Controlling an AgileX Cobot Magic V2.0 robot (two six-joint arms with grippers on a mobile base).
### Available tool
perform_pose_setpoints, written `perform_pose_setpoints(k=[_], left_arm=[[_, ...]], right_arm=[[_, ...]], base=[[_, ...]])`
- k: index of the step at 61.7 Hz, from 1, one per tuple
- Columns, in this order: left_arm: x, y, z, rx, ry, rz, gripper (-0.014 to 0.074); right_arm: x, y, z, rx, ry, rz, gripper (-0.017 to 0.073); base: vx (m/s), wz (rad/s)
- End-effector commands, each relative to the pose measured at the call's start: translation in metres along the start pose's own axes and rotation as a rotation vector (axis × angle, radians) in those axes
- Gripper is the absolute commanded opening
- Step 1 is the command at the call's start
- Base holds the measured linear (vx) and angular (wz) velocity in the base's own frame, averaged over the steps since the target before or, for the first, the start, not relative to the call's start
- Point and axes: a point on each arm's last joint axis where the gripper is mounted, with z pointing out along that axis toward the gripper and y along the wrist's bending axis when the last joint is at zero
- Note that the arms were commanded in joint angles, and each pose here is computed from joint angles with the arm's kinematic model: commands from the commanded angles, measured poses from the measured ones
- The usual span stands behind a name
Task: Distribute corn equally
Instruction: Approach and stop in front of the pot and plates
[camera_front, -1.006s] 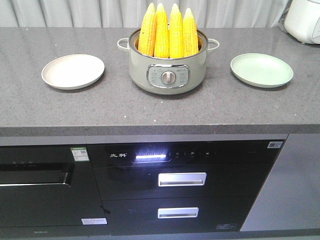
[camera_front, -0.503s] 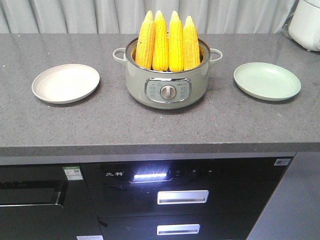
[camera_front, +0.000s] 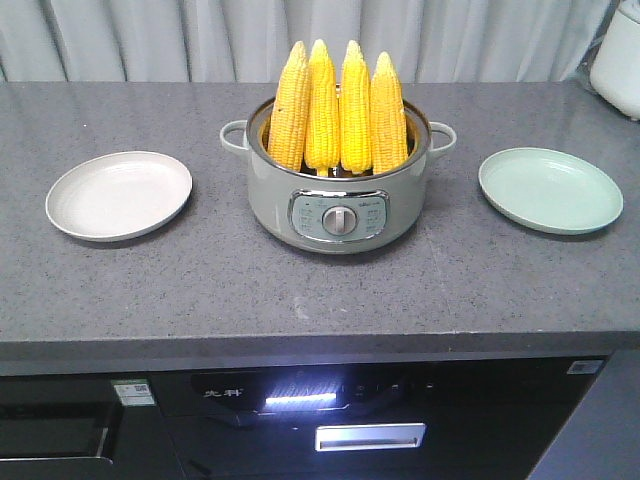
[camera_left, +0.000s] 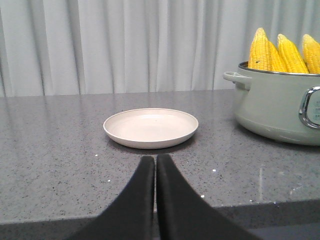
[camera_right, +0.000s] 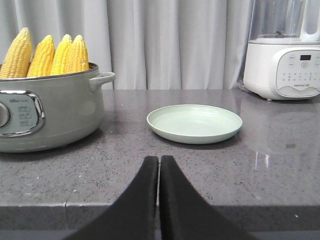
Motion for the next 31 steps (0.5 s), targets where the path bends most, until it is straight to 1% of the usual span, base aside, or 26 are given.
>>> perform_pose_setpoints(k=[1,31], left_arm=[[-0.0029,-0.0006,-0.0011,0.009,-0.078,-0.01,-0.0006],[-0.0029,-0.0006,-0.0011,0.009,-0.078,-0.01,-0.0006]], right_arm=[[-0.0044,-0.0011,-0.0001,0.014,-0.068,-0.017,-0.0003],[-0.0044,-0.0011,-0.0001,0.014,-0.068,-0.017,-0.0003]], base=[[0.12,0.0],[0.1,0.0]])
